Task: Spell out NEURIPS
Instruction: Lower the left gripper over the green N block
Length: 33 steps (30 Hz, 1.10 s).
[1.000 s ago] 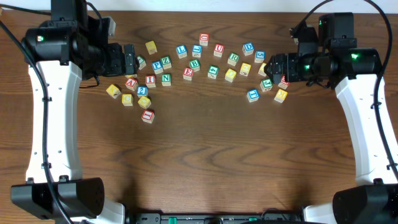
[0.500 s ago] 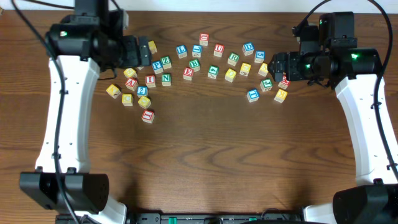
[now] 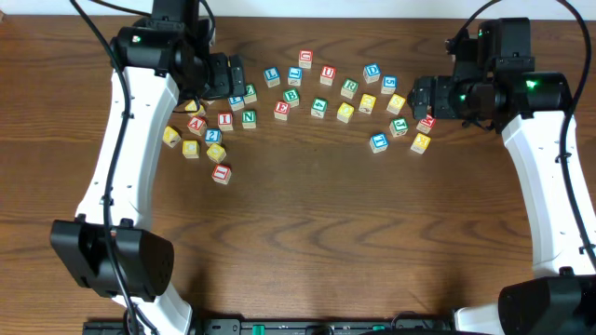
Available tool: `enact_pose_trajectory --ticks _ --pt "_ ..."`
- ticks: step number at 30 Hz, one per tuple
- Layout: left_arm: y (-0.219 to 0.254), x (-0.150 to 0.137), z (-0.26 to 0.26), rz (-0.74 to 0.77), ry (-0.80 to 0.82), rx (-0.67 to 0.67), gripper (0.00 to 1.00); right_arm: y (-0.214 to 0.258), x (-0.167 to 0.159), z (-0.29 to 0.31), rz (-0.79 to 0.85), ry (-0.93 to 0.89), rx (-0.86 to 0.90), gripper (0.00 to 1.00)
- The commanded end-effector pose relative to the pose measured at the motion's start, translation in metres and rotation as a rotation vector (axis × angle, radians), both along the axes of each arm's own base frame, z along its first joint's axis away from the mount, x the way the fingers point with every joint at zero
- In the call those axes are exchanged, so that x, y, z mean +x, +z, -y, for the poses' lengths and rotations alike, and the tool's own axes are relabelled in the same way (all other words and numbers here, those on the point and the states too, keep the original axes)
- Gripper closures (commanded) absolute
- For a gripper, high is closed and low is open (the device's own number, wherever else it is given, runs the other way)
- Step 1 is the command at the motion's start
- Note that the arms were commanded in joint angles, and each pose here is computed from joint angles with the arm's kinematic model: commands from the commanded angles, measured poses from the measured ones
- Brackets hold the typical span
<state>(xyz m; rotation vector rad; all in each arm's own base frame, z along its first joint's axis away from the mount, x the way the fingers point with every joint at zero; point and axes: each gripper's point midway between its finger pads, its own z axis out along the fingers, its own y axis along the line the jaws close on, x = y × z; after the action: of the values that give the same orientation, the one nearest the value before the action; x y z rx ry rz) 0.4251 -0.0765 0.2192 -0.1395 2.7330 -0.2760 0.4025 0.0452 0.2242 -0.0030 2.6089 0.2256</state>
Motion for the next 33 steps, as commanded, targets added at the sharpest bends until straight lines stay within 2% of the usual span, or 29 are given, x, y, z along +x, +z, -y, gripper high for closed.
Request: enact_pose_trajectory --ticks 1,22,33 --pt "0.004 0.004 0.000 0.014 0.049 0.028 0.03 0.008 0.004 0.009 0.019 -0.063 -0.002 0.01" --pt "-0.036 0.017 0.024 -0.047 0.044 0.051 0.08 0.006 0.000 0.009 -0.002 -0.062 -0.003 0.01" --pt "-0.039 0.018 0.024 -0.055 0.044 0.056 0.09 0.006 0.000 0.009 -0.002 -0.062 -0.003 0.01"
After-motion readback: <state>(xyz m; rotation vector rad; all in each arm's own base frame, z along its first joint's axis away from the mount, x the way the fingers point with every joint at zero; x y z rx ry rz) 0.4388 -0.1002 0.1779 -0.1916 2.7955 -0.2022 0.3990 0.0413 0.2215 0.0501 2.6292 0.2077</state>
